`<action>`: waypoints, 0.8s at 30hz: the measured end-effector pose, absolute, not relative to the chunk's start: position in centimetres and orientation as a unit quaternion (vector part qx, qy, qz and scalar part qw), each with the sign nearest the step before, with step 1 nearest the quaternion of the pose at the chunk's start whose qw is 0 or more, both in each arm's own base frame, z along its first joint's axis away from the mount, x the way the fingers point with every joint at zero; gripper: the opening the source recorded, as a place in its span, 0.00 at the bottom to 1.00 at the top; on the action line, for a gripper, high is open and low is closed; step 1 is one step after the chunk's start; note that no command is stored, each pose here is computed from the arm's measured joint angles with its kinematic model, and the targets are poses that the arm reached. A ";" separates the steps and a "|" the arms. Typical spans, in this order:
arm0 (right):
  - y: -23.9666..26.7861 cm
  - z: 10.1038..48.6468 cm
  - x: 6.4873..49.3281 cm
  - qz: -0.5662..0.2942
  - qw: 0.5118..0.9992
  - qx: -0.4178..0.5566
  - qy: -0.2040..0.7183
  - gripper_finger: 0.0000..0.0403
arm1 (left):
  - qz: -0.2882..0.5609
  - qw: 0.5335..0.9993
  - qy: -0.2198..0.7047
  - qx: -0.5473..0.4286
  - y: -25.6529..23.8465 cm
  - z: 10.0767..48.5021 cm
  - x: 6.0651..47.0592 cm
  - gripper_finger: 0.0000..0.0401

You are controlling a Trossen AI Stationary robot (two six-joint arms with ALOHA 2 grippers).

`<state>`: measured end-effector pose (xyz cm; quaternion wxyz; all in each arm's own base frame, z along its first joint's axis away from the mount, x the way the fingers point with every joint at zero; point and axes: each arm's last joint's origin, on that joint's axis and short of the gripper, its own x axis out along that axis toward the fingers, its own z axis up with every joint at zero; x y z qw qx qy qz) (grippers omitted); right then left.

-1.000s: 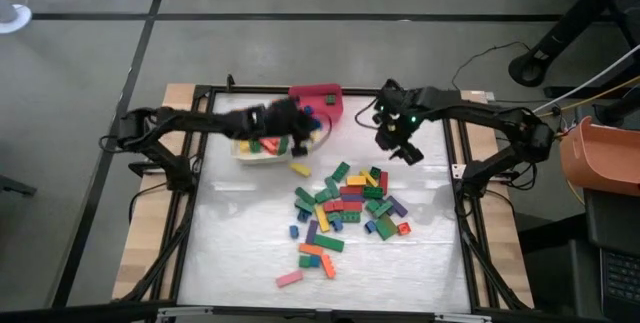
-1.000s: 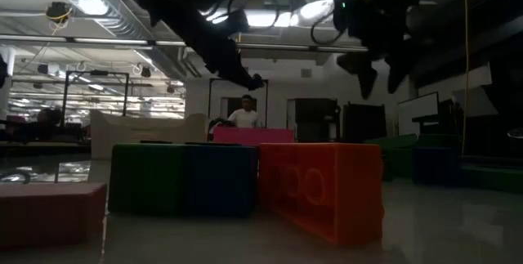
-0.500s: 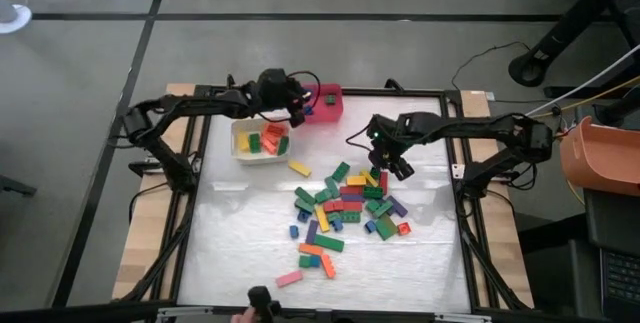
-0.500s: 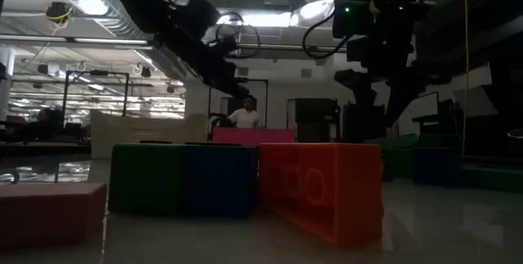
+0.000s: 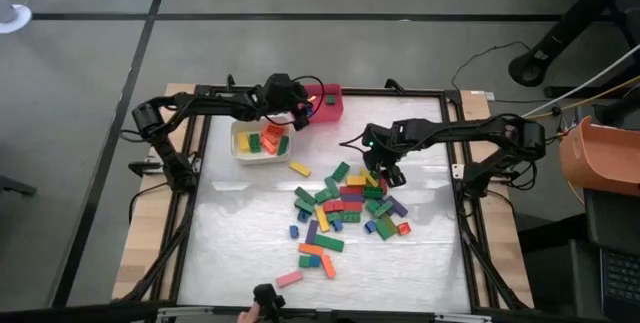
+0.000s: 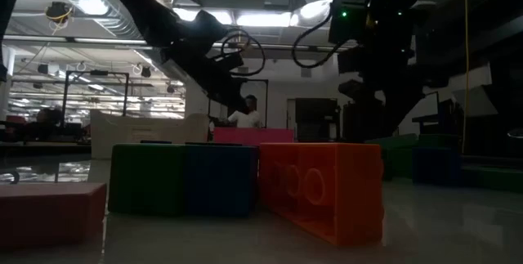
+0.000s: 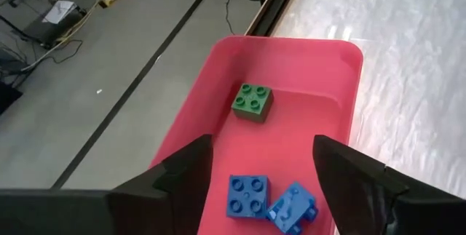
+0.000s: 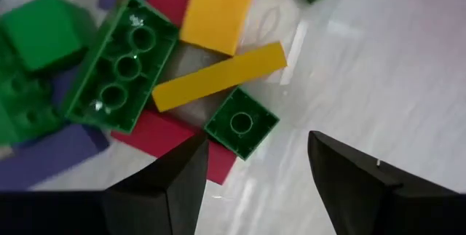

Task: Sort blocks by size
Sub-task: Put the small green game piece into the red bin

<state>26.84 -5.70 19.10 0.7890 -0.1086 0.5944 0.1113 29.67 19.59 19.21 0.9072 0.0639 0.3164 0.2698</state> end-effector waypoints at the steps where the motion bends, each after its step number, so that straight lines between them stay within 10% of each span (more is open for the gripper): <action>1: -5.7 19.0 26.9 0.103 0.790 -0.098 0.596 0.58 | 0.270 0.907 0.317 0.064 19.6 19.2 29.7 0.55; 24: -5.9 17.0 27.7 0.053 0.780 -0.006 0.623 0.58 | 0.257 0.894 0.362 0.052 19.3 18.4 29.2 0.54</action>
